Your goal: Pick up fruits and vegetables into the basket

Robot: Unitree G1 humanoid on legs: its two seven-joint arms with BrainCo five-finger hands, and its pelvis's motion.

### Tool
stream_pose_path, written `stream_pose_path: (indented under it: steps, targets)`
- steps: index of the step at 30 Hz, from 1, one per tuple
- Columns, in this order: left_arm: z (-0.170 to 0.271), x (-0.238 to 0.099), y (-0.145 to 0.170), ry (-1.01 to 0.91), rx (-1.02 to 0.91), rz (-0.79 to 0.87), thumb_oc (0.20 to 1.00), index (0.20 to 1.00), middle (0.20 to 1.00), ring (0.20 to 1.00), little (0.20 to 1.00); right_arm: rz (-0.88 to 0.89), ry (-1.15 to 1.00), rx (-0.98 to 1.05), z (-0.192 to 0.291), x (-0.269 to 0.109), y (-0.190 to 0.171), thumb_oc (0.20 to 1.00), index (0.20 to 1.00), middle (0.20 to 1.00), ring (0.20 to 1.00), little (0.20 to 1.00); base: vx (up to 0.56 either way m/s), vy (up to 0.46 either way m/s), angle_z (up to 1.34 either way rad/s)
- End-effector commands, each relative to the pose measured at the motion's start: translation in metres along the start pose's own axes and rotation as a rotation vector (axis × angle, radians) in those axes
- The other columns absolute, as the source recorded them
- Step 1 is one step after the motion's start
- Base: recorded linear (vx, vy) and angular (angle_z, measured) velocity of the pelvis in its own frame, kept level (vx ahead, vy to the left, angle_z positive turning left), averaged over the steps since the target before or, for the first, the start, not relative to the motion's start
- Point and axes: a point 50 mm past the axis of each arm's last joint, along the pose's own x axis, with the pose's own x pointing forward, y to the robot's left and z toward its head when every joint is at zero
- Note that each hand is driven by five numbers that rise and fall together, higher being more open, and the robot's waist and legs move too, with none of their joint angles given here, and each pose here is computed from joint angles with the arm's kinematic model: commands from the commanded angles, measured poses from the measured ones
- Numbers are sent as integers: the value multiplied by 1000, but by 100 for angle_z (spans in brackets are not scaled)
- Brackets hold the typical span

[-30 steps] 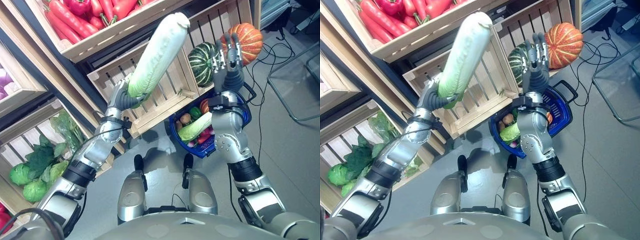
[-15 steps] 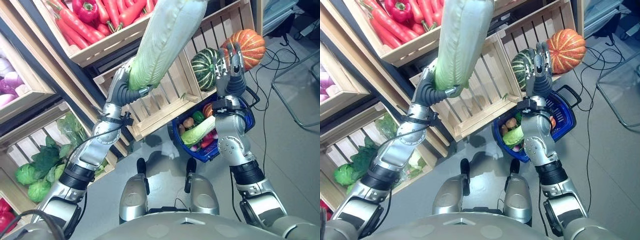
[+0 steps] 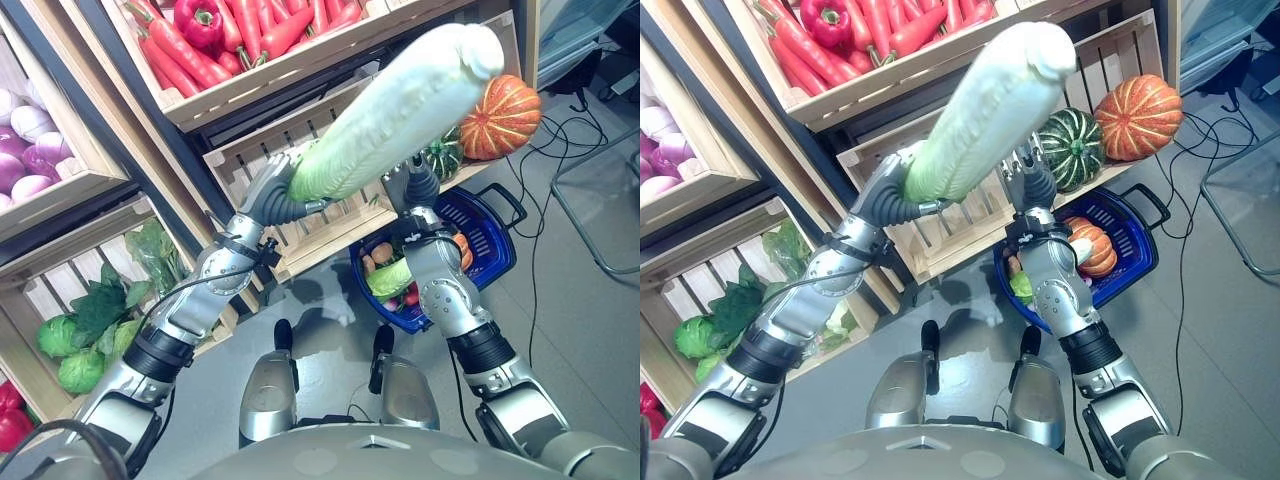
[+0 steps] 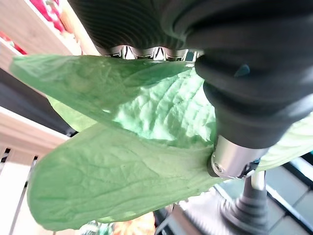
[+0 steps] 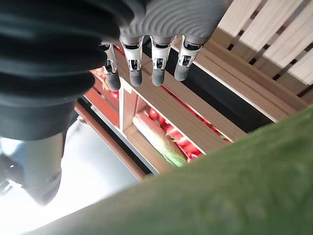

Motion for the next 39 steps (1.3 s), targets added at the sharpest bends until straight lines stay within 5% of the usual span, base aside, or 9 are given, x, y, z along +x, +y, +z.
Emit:
stream_pose_path:
  steps: [1, 17, 39]
  targets:
    - [31, 12, 13, -164, 69, -7, 200, 200, 200, 200, 200, 195, -35, 18, 10, 6, 31, 1000, 1000, 1000, 1000, 1000, 0, 0, 0]
    - [4, 6, -7, 81, -171, -249, 200, 200, 200, 200, 200, 316, -18, -211, 16, 10, 47, 1000, 1000, 1000, 1000, 1000, 0, 0, 0]
    - [-4, 7, 27, 89, -139, 13, 200, 200, 200, 200, 200, 325, -60, -291, 29, 6, 47, 1000, 1000, 1000, 1000, 1000, 0, 0, 0]
